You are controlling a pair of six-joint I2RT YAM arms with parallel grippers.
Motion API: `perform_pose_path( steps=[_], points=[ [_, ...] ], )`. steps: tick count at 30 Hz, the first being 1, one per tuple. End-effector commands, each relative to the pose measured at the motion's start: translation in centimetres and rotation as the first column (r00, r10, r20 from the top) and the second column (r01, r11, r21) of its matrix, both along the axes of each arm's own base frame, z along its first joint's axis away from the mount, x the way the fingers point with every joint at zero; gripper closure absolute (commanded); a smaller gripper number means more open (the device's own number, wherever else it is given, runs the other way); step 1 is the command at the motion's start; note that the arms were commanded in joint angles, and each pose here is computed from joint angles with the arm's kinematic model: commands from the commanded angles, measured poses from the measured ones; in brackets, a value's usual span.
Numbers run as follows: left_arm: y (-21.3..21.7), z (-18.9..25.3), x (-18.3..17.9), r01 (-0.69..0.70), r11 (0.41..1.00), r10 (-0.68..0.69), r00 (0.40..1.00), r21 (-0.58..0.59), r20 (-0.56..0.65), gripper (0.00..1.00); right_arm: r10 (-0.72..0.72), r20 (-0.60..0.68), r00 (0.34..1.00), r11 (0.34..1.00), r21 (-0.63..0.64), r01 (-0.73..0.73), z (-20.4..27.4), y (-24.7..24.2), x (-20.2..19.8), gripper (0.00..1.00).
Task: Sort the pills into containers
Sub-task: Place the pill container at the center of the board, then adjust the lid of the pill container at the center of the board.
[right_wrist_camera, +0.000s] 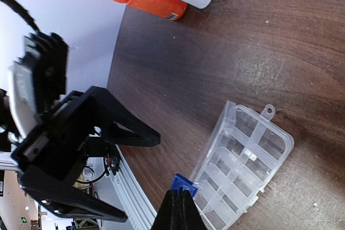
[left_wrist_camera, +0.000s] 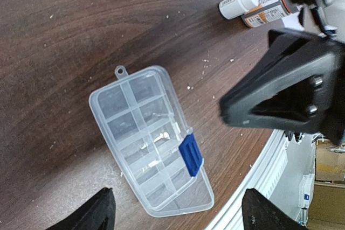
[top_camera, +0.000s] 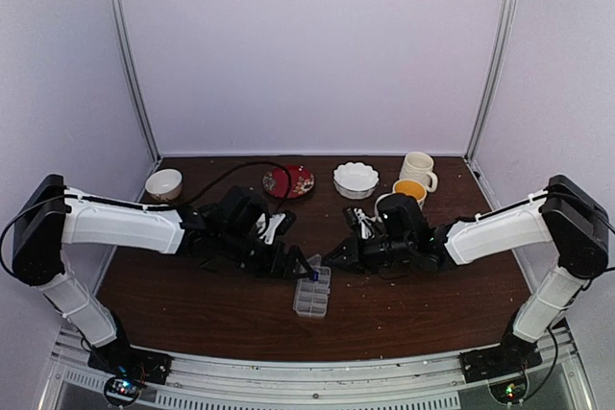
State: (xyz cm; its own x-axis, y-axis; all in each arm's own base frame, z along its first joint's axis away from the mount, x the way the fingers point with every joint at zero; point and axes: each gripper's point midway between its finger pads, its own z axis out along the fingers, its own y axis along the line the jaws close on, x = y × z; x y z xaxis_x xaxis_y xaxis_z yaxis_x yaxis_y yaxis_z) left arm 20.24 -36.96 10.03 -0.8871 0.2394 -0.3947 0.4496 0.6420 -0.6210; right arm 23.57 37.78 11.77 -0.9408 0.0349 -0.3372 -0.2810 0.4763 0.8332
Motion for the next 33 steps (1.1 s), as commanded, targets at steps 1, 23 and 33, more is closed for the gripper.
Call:
perform_pose_path(
  steps=[1,23,33],
  points=[
    [-1.1,0.3,0.6,0.028,0.998,-0.030,0.998,0.051,0.047,0.16,-0.010,-0.007,1.000,0.995,-0.102,0.009,-3.1,-0.5,0.4,1.00],
    [-3.0,-0.8,3.9,-0.066,0.968,0.041,0.993,0.241,0.110,0.12,0.012,-0.054,0.998,0.992,-0.125,-0.019,-6.7,1.0,0.4,0.98],
    [-3.5,-1.4,5.3,-0.078,0.949,0.039,0.991,0.307,0.131,0.12,0.010,-0.064,0.998,0.992,-0.122,-0.018,-7.3,1.1,0.1,0.95]
  ],
)
